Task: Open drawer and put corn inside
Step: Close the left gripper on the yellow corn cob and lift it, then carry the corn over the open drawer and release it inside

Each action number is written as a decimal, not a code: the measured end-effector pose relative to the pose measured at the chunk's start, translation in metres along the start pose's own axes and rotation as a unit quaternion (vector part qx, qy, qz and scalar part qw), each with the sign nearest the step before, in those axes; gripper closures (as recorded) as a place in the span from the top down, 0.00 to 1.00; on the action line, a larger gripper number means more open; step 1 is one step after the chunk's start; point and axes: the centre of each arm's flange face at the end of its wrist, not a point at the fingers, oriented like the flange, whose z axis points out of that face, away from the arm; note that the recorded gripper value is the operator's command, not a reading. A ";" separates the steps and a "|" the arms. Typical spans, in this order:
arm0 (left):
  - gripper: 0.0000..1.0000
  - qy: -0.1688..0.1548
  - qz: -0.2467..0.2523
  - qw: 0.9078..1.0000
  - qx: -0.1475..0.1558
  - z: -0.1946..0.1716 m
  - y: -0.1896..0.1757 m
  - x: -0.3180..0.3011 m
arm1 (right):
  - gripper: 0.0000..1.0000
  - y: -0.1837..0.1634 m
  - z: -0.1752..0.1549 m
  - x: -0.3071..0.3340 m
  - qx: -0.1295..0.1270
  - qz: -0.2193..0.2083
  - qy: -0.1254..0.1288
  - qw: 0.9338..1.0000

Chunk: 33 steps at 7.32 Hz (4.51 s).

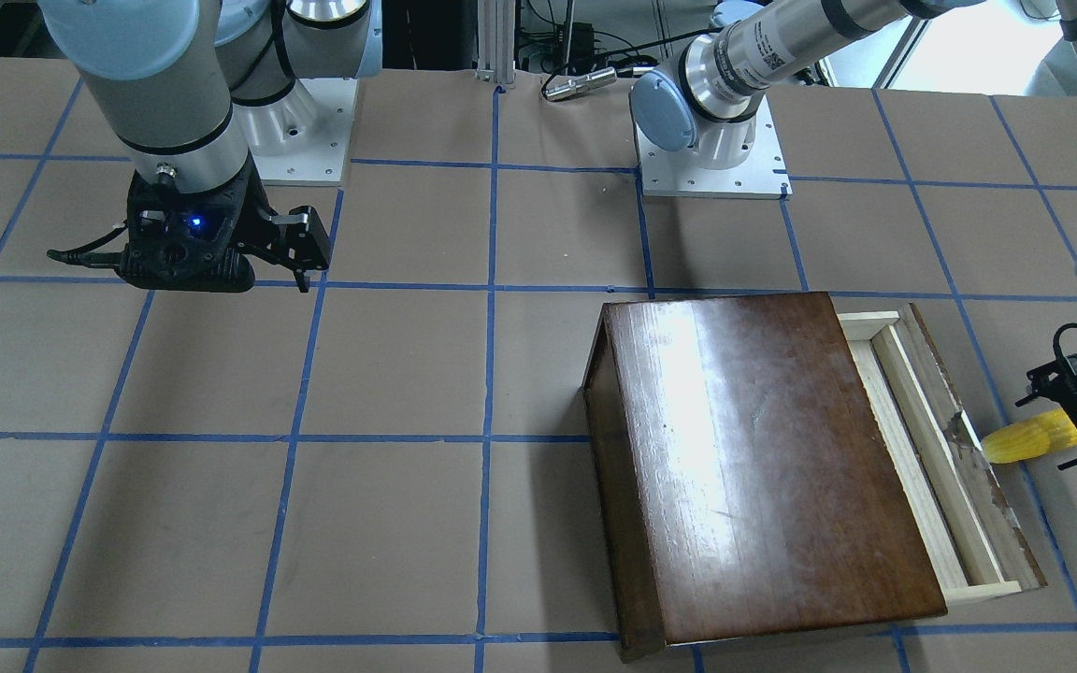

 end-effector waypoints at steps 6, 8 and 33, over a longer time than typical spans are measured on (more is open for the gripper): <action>0.00 -0.004 0.015 1.000 -0.001 0.003 0.000 -0.003 | 1.00 0.000 0.000 0.000 0.000 0.000 0.000 1.000; 0.00 -0.011 0.006 1.000 -0.002 -0.005 -0.001 -0.003 | 1.00 0.000 0.000 0.000 0.000 0.000 0.000 1.000; 1.00 -0.015 -0.632 0.775 0.006 -0.201 -0.288 0.030 | 1.00 0.000 0.000 0.000 0.000 0.000 0.000 1.000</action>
